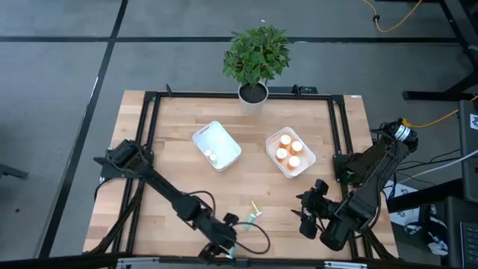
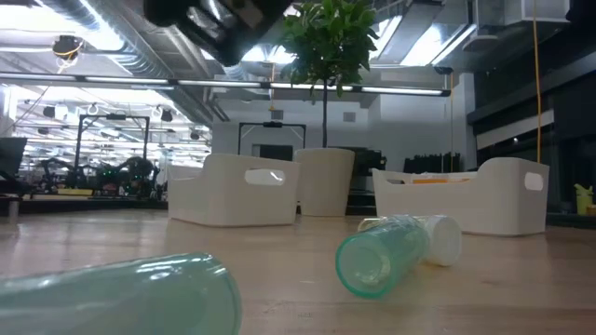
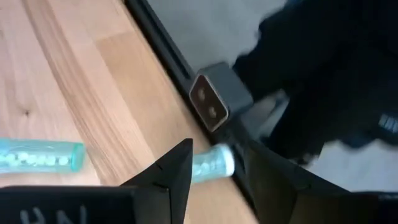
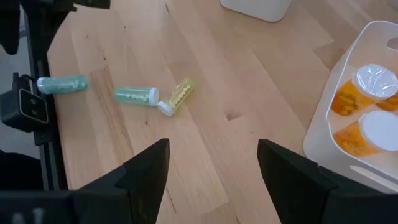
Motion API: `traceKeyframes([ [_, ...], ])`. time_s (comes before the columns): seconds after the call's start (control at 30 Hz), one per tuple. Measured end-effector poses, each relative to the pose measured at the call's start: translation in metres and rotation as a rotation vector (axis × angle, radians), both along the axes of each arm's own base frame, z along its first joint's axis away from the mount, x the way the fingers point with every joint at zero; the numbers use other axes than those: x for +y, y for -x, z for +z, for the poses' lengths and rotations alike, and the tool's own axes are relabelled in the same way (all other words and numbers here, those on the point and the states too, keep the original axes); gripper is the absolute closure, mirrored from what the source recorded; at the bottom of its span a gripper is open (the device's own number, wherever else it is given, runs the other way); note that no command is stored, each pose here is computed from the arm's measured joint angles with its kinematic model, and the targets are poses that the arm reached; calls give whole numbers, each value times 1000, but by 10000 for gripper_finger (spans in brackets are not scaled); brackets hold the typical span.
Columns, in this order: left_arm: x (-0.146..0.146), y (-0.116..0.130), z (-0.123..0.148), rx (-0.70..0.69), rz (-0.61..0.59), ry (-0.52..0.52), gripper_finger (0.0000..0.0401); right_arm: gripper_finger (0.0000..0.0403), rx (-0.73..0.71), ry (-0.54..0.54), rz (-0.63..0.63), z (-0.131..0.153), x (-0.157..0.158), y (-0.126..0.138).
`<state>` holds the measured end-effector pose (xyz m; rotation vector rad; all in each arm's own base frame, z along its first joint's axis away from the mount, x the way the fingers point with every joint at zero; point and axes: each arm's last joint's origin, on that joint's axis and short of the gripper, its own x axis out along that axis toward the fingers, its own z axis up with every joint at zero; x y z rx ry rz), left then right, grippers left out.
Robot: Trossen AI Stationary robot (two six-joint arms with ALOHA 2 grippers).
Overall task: Pick and place medicine bottles into bin by pill shape (circle, oval)
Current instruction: Put the bottom blue pill bottle into the left white bin
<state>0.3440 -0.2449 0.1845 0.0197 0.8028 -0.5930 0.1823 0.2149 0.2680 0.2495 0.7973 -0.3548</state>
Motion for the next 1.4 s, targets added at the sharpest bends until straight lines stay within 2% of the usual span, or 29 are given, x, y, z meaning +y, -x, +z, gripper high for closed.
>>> traceKeyframes([
  [0.13,-2,-7,-9,69,-101,-158,265,157,28,-19,11,-1,1,1],
  [0.2,-4,-10,-7,48,-158,-216,265,157,48,-34,20,-1,1,1],
  [0.47,0,-22,4,-72,-257,-329,265,157,60,-43,25,-1,2,1],
  [0.6,-3,-22,-12,-80,-370,-402,265,157,59,-43,25,-1,2,1],
  [0.77,-5,-23,-23,-89,-439,-435,265,157,58,-44,25,-1,2,1],
  [0.97,-4,-24,-24,-105,-464,-453,265,157,58,-44,25,-1,2,1],
  [1.13,-8,-22,-31,-125,-541,-489,265,157,58,-43,25,-1,2,1],
  [1.4,-11,-23,-38,-138,-560,-496,264,157,56,-42,24,-1,2,1],
])
